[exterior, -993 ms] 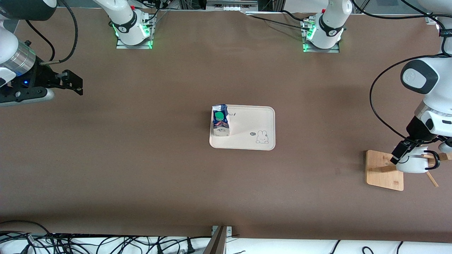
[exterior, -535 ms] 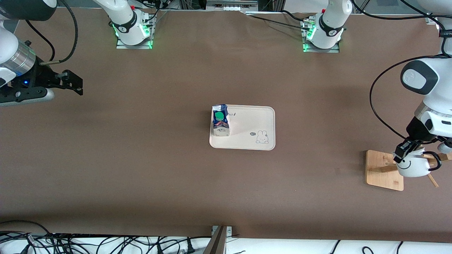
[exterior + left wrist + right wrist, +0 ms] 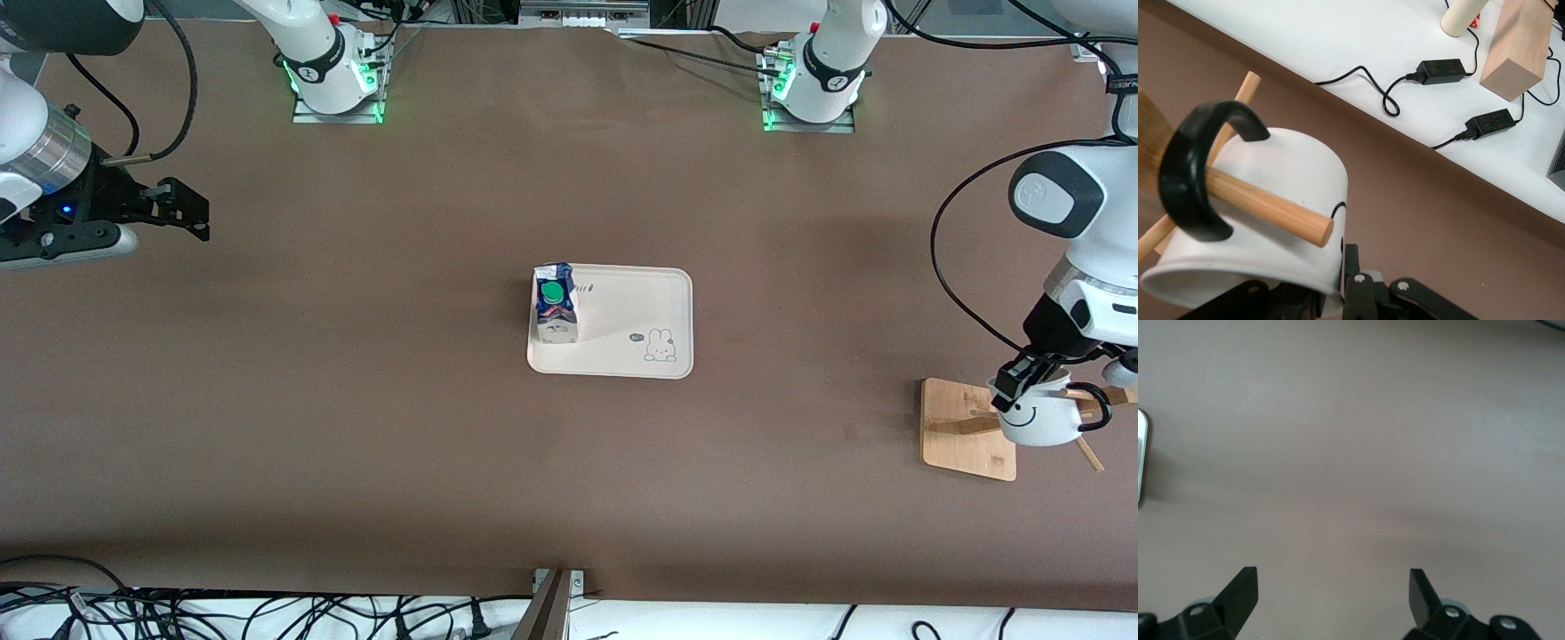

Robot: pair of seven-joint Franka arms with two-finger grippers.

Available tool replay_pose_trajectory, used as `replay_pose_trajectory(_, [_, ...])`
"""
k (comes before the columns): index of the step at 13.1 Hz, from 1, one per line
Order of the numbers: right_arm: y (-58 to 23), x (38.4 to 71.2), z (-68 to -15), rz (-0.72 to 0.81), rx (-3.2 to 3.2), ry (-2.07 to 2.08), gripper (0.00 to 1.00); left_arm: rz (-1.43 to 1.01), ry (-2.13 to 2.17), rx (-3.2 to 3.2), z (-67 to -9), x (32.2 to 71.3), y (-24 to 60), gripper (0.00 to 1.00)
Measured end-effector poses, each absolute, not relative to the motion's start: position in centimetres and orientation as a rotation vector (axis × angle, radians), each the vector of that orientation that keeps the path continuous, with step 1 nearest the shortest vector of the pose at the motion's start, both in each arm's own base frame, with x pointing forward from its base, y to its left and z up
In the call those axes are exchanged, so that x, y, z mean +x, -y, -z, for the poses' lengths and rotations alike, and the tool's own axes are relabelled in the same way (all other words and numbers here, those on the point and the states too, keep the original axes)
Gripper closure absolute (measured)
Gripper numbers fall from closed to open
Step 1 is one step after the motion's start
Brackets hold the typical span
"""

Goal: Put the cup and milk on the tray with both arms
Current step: 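Close the left gripper on the mug rim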

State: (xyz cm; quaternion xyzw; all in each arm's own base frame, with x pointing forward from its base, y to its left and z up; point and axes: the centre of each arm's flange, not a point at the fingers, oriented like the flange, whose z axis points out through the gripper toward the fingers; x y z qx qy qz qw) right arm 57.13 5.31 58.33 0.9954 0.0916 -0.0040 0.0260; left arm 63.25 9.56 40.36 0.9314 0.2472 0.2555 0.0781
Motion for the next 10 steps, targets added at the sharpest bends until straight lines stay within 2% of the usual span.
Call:
replay_pose_trajectory(6, [-5.2,57.1,-58.3,0.013,3.077,-0.279,0.0,-0.737,-0.729,2.795,-40.8,63.1,-9.2,0.9])
replay_pose_trajectory(10, [-5.1,57.2,-58.3,0.013,3.077,-0.278,0.0,-0.626,-0.697,2.819,-42.2,62.7,-8.4,0.9])
